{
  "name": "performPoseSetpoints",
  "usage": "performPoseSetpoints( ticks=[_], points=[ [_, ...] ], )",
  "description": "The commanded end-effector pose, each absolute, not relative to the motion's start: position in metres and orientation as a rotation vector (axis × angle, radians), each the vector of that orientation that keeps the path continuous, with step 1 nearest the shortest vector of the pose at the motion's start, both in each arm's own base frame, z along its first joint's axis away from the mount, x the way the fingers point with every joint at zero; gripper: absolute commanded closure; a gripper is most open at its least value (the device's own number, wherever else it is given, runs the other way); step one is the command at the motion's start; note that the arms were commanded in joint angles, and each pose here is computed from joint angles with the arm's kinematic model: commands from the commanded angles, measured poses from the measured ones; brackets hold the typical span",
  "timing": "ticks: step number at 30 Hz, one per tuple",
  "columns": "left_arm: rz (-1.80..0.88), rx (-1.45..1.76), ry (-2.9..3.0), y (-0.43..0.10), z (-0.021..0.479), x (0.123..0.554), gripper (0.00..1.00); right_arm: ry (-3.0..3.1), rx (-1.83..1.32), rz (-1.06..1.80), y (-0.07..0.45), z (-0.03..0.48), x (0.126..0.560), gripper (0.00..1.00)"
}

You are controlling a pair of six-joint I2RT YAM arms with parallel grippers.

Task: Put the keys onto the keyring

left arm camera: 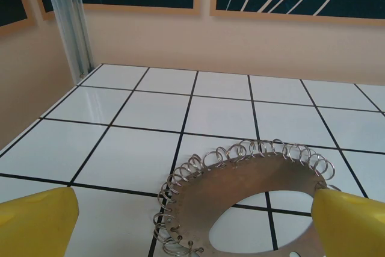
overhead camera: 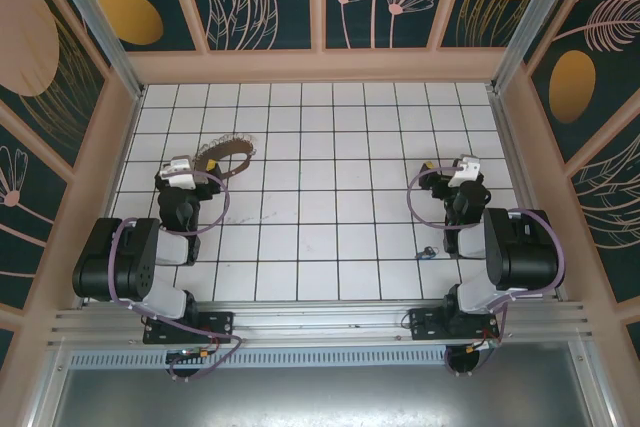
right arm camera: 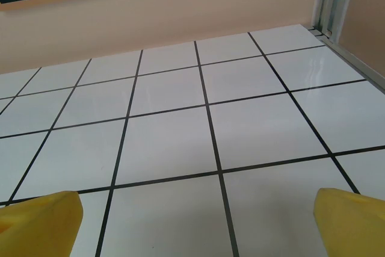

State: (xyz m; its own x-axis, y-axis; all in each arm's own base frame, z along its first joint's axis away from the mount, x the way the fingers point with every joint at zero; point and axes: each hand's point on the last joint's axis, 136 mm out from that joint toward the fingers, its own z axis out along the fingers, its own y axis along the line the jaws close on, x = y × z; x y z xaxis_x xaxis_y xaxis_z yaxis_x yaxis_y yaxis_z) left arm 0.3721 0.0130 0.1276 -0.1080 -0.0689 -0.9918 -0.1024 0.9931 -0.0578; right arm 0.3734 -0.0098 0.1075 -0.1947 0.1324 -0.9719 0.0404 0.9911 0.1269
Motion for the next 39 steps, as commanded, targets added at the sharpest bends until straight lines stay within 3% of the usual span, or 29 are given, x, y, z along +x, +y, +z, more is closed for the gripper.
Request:
performPoseSetpoints(
  ticks=[1, 32, 39],
  points=[
    [0.031, -0.125, 1.651, 0.014, 0.137, 0.375, 0.01, 1.717, 0.107, 0.075, -0.009, 0.121, 0.378, 0.01],
    [0.04, -0.142, 1.664, 0.017, 0.135, 0.378, 0.01, 1.713, 0.106, 0.088, -0.01, 0.121, 0.377, 0.01],
    [0.049, -0.15, 1.693, 0.019, 0.141, 0.386, 0.01, 1.714, 0.14, 0.07, -0.016, 0.142, 0.378, 0.02]
  ],
)
